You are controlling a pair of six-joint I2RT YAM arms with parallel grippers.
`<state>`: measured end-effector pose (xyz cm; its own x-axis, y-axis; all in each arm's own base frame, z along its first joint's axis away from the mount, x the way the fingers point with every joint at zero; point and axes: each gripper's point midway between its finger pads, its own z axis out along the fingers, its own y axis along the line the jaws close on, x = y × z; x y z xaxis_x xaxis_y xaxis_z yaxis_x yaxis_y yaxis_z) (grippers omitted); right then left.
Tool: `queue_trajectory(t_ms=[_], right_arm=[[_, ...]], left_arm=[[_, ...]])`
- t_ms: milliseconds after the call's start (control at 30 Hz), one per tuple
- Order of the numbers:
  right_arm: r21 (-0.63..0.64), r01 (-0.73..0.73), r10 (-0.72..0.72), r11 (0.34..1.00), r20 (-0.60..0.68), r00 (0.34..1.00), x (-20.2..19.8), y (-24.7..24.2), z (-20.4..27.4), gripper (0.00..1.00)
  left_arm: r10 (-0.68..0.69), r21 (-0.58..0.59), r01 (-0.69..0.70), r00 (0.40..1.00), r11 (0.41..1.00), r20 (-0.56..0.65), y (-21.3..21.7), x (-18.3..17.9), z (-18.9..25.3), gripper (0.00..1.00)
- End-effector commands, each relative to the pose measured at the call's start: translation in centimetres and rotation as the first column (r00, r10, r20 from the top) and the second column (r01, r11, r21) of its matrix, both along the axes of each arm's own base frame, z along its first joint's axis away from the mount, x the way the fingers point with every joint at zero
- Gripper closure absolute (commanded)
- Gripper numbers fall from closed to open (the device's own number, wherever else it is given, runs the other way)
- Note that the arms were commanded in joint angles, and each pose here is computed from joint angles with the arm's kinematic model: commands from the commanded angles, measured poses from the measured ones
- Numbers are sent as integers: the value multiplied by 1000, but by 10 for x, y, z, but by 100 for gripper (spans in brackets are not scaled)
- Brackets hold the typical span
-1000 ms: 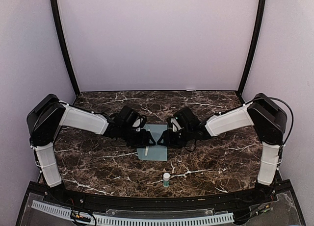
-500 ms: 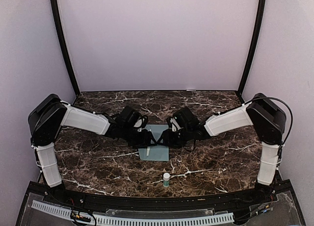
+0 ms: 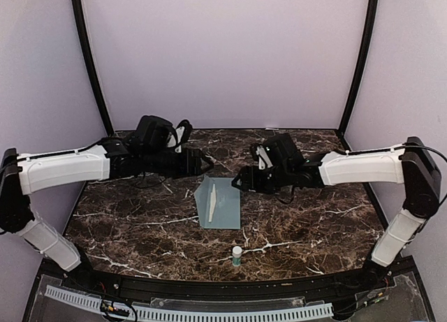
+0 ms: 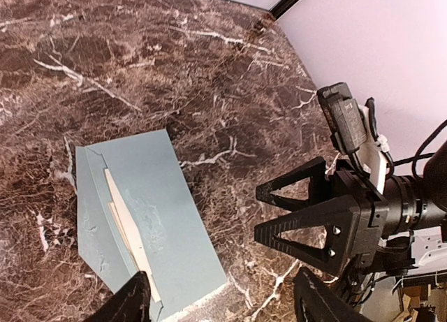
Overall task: Place the letter into the envelope and seal it
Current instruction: Pick up the solid glue from the center of the board.
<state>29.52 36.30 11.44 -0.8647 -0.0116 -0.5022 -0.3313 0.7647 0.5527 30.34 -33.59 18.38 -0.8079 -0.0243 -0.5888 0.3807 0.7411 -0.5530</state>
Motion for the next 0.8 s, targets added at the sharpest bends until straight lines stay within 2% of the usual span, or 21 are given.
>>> queue_trajectory(t_ms=[0, 67, 200, 367, 533, 767], right_arm=[[-89, -13, 20, 996, 70, 997, -12, -29, 17, 30], [-105, -44, 52, 993, 75, 996, -29, -37, 25, 28], [-119, -137, 146, 983, 72, 987, -81, -42, 41, 26], [-120, -153, 158, 981, 31, 987, -135, -49, 50, 25], [-124, -114, 109, 986, -47, 993, -163, -44, 43, 25], [-254, -113, 95, 961, -81, 992, -194, -18, 17, 25]], left_arm=[[45, -1, -45, 998, 999, 45, 33, -9, 29, 30], [52, -38, -50, 997, 998, 63, 45, -17, 44, 30], [93, -55, -90, 994, 994, 53, 68, -25, 42, 30], [122, -100, -121, 992, 988, 10, 77, -37, 37, 30], [126, -118, -127, 992, 985, -18, 78, -43, 31, 30], [91, -154, -96, 995, 983, -41, 73, -49, 27, 30]])
